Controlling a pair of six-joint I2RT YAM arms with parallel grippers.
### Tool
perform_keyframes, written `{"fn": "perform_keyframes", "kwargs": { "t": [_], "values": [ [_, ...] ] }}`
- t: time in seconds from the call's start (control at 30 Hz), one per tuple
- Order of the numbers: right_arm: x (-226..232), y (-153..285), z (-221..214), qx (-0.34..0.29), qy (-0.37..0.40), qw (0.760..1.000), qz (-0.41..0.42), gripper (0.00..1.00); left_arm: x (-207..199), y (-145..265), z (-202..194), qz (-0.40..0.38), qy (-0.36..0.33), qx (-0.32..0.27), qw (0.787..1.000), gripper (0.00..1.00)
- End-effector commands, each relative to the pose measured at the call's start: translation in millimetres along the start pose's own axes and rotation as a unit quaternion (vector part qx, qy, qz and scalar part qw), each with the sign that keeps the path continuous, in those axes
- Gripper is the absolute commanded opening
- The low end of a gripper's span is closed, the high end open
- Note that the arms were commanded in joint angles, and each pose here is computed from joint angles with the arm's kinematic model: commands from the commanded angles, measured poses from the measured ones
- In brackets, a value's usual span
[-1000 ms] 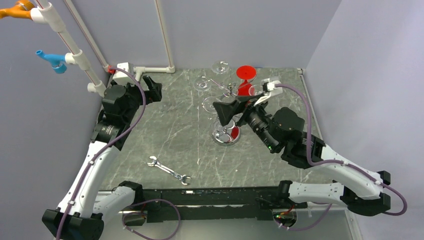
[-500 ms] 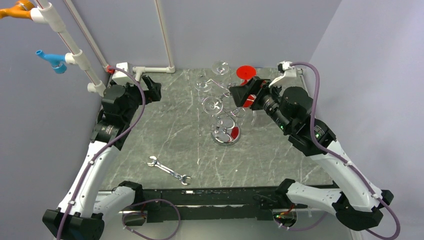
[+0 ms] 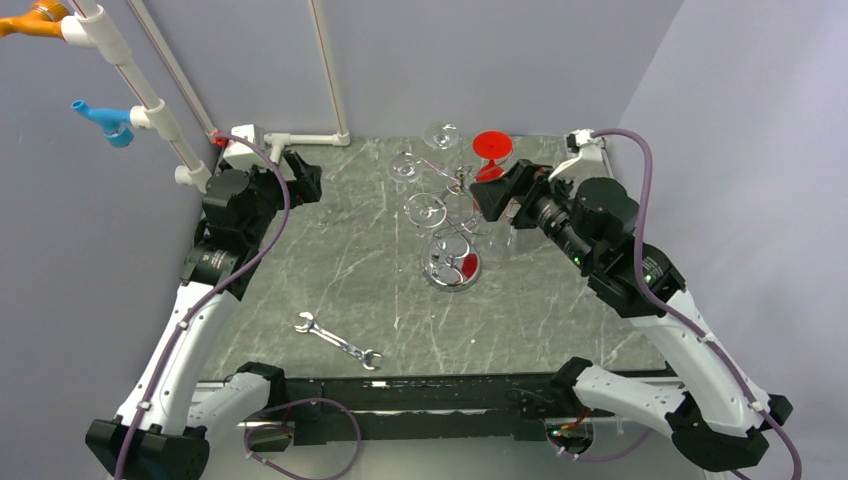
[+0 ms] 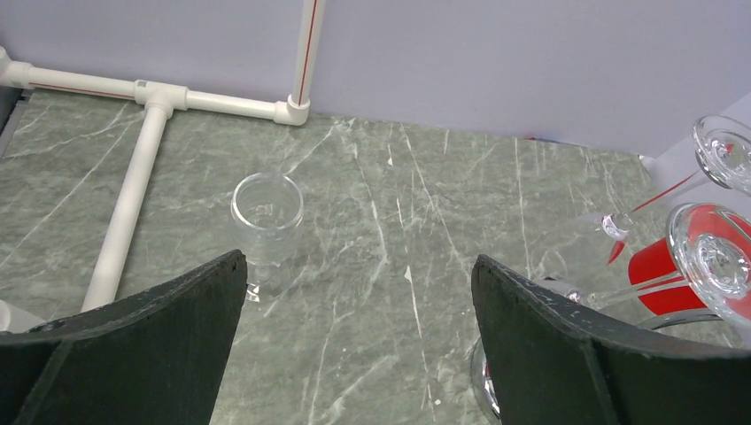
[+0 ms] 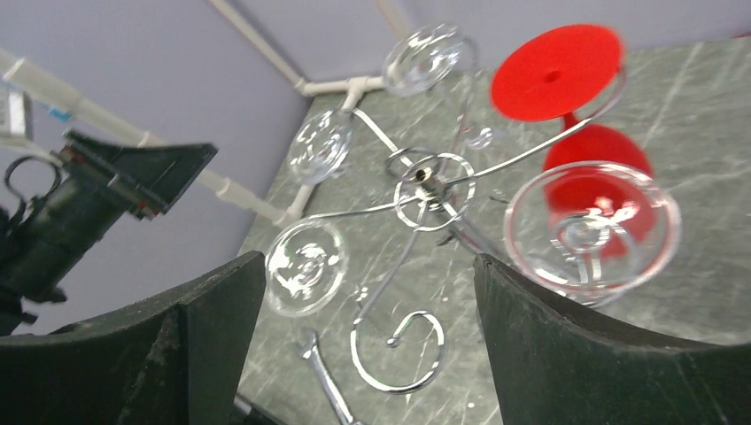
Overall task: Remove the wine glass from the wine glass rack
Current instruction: Pick up the wine glass from the wine rack.
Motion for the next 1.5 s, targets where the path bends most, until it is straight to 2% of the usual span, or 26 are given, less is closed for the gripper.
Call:
{"fn": "perform_keyframes", "kwargs": {
  "t": [0.0, 0.2, 0.4, 0.57, 0.67, 0.73, 1.07, 1.47],
  "values": [
    [-6.6, 16.6, 27.5, -0.049, 0.004, 0.999, -0.013, 0.88, -2.5, 6.4, 21.5, -0.009, 0.005, -0.032, 0.999, 0.99],
    [-17.6, 23.0, 49.9, -0.072, 0.003, 0.997, -0.038, 0.86, -1.8, 6.6, 21.7, -0.007, 0.006, -0.032, 0.999, 0.99],
    [-40.2, 12.4, 62.3, -0.058, -0.024, 0.997, -0.05, 0.86, -1.7, 7.0, 22.5, -0.009, 0.008, -0.032, 0.999, 1.0],
    [-76.5, 11.7, 91.5, -0.062, -0.091, 0.993, -0.043, 0.86, -0.8, 6.8, 22.5, -0.008, 0.008, -0.032, 0.999, 0.99],
    [-98.0, 12.8, 99.9, -0.047, -0.154, 0.987, -0.002, 0.81, 1.0, 5.1, 22.0, -0.004, 0.01, -0.026, 1.0, 0.99],
    [-102.8, 16.2, 102.2, -0.047, -0.168, 0.985, 0.009, 0.81, 2.7, 5.0, 22.8, -0.001, 0.011, -0.028, 1.0, 0.99],
    [-112.2, 11.1, 83.7, -0.008, -0.21, 0.977, 0.04, 0.79, 8.9, 2.0, 22.1, -0.001, 0.026, -0.025, 0.999, 0.99],
    [-126.1, -1.7, 66.1, 0.03, -0.242, 0.969, 0.045, 0.71, 11.4, 1.2, 21.8, 0.004, 0.03, -0.027, 0.999, 0.99]
  ]
}}
Point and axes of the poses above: each gripper's point midway between its finger pads, its own y axis back along the fingers, its own x axis along the line the jaws close on, z = x × y, the point moved 7 cm from there along y, back along the fingers, and after that the axes turned 10 degrees about -y, right-handed, at the moved point
